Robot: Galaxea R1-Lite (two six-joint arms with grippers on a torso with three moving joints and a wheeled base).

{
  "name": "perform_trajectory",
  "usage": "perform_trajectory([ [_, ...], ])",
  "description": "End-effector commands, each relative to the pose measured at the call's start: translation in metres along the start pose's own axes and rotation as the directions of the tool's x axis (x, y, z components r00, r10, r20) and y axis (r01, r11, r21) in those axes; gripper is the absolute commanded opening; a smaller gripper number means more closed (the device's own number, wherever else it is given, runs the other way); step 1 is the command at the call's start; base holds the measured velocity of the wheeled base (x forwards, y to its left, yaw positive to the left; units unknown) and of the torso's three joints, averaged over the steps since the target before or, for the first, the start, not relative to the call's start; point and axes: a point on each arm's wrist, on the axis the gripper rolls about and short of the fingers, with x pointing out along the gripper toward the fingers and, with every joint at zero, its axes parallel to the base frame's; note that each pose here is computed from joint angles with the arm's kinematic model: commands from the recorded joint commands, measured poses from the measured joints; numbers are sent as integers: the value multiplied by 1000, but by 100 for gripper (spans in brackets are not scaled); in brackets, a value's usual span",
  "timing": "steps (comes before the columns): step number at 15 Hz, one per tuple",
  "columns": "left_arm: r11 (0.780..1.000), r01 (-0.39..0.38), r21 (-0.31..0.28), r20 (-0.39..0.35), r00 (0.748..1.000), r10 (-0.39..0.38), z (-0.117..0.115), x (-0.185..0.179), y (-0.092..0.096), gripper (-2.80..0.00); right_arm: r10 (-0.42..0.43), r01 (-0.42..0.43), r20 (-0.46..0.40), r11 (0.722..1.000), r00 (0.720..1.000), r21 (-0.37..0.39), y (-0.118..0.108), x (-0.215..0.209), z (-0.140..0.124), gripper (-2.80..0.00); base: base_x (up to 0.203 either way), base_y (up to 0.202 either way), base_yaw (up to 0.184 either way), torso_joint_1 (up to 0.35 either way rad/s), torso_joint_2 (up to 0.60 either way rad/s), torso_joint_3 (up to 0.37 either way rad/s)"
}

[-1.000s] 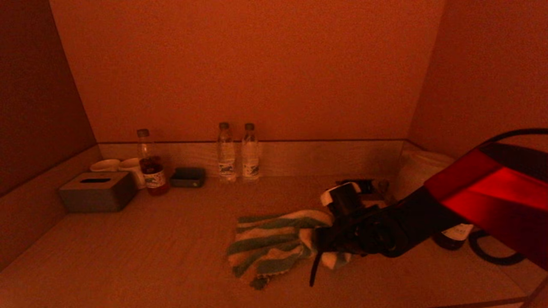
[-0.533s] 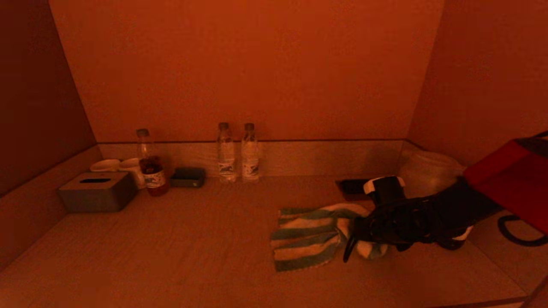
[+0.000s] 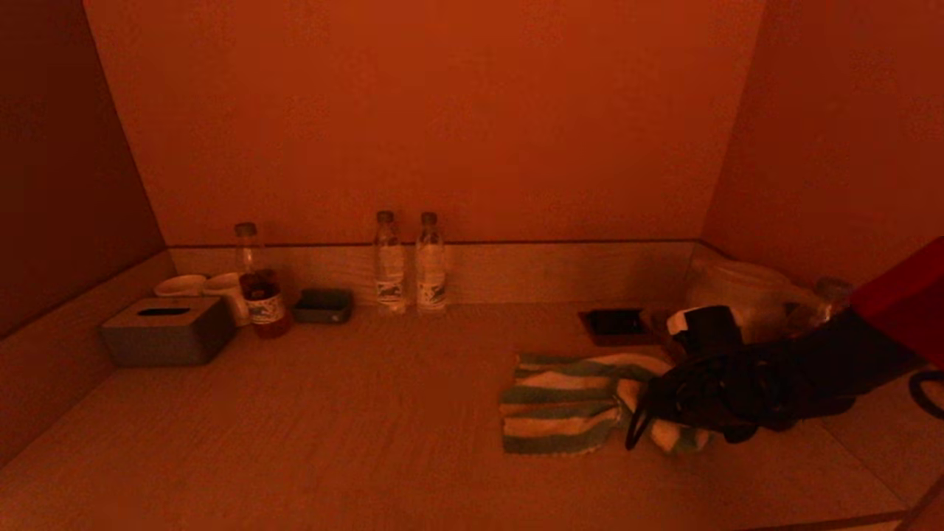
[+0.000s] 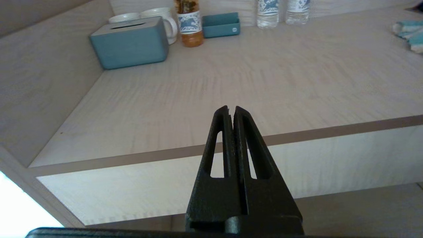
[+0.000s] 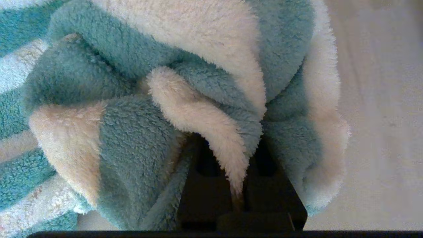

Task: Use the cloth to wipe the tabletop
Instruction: Sweep the stains on the table

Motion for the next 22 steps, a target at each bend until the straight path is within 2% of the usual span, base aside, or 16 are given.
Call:
perform_trajectory([
  [1,1000,1,0,0,1000,-1,0,0,0,-280,-23,23,4,999,1000,34,-14,-7,0,-280,0,0,0,0,0,0],
  [7,1000,0,0,0,1000,0,0,0,0,-280,-63,62,9,996,998,71,-28,-7,2,-280,0,0,0,0,0,0],
  [9,1000,1,0,0,1000,-1,0,0,0,-280,-118,117,8,990,993,77,-32,-7,-2,-280,0,0,0,0,0,0],
  [12,1000,1,0,0,1000,-1,0,0,0,-280,-141,141,3,987,990,78,-33,-8,-5,-280,0,0,0,0,0,0],
  [16,1000,1,0,0,1000,-1,0,0,0,-280,-188,190,-26,978,982,92,-37,-8,-18,-280,0,0,0,0,0,0],
  [20,1000,1,0,0,1000,-1,0,0,0,-280,-194,196,-27,976,981,96,-38,-9,-20,-280,0,0,0,0,0,0],
  [22,1000,1,0,0,1000,-1,0,0,0,-280,-208,213,-60,973,976,91,-43,-15,-35,-280,0,0,0,0,0,0],
])
